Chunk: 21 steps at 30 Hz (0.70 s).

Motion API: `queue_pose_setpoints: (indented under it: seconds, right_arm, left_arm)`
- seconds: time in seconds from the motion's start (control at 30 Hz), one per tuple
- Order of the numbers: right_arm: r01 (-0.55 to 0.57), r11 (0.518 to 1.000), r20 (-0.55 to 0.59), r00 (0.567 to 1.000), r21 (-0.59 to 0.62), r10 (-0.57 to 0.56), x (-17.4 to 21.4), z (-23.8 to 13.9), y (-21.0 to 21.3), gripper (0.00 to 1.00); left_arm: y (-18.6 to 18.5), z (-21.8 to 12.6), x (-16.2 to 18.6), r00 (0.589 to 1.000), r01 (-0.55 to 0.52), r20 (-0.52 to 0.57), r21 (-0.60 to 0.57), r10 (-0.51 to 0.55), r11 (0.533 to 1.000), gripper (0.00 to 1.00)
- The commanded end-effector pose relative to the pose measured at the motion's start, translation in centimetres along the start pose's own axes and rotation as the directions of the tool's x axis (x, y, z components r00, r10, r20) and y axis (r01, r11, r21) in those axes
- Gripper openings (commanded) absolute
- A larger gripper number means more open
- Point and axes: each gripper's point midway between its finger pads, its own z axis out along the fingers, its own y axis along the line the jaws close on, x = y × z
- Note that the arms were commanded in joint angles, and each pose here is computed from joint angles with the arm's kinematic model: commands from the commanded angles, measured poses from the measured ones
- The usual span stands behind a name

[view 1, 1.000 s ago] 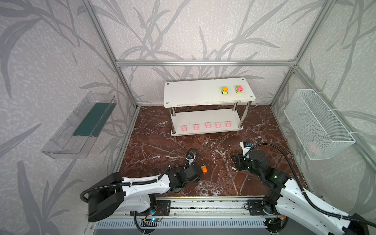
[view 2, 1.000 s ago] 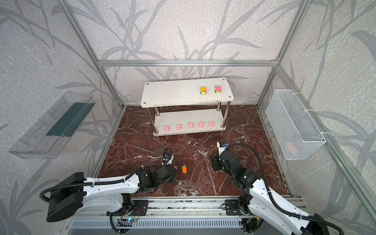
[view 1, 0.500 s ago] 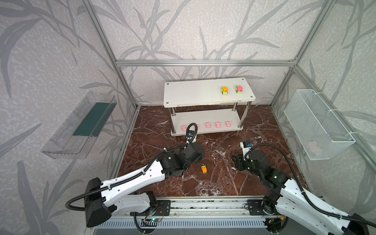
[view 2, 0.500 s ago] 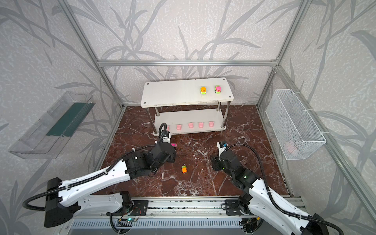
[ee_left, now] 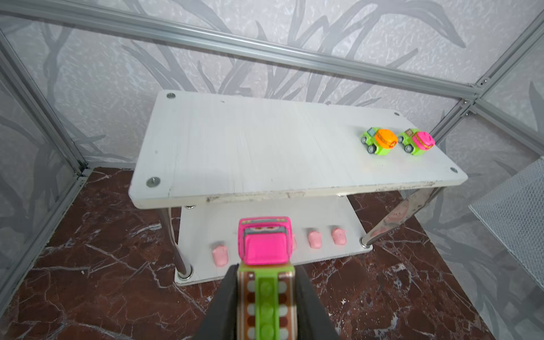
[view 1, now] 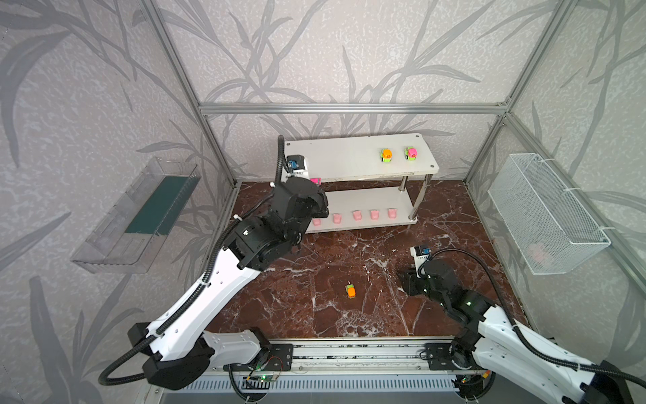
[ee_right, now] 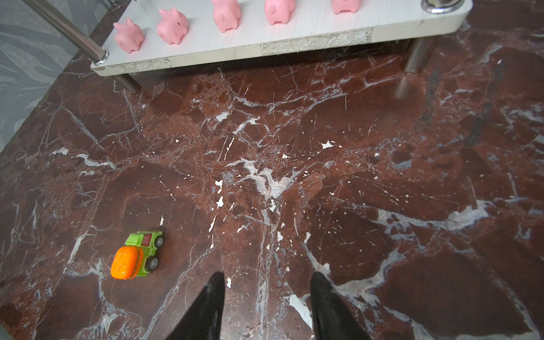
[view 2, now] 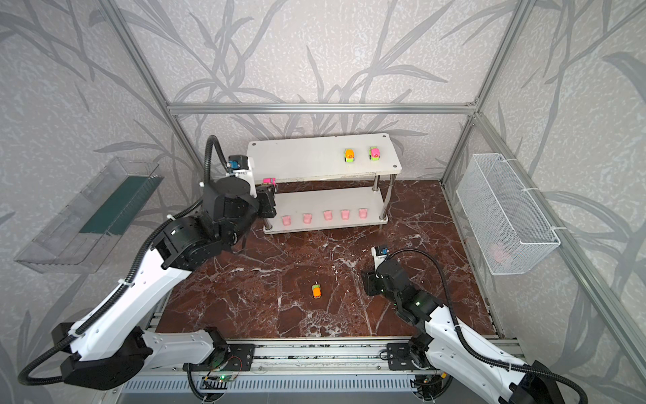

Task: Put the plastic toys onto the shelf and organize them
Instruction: 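Lift the pink-topped truck with the left gripper and carry it over the top shelf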

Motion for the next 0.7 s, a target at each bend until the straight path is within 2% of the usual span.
queue_pose_setpoints:
  seconds: [0.0, 0.3, 0.67]
  right_arm:
    - [-0.007, 1.0, 0.013, 1.0, -0.024, 0.007, -0.2, 0.4, 0.4, 0.48]
    - [-0.008, 0.999, -0.012, 1.0, -0.034, 0.008, 0.4, 1.3, 0.5, 0.48]
    - [-0.013, 1.0, -0.024, 1.0, -0.023, 0.013, 0.4, 1.7, -0.1, 0.48]
  left_arm:
    - [0.6, 1.3, -0.8, 0.996, -0.086, -0.036, -0.037, 0.085, 0.996, 0.26]
    - [0.6, 7.1, -3.4, 0.996, -0.071, -0.054, -0.066, 0.067, 0.995, 0.26]
    - [2.3, 13.1, -3.0, 0.993, -0.06, -0.113, -0.13, 0.045, 0.99, 0.26]
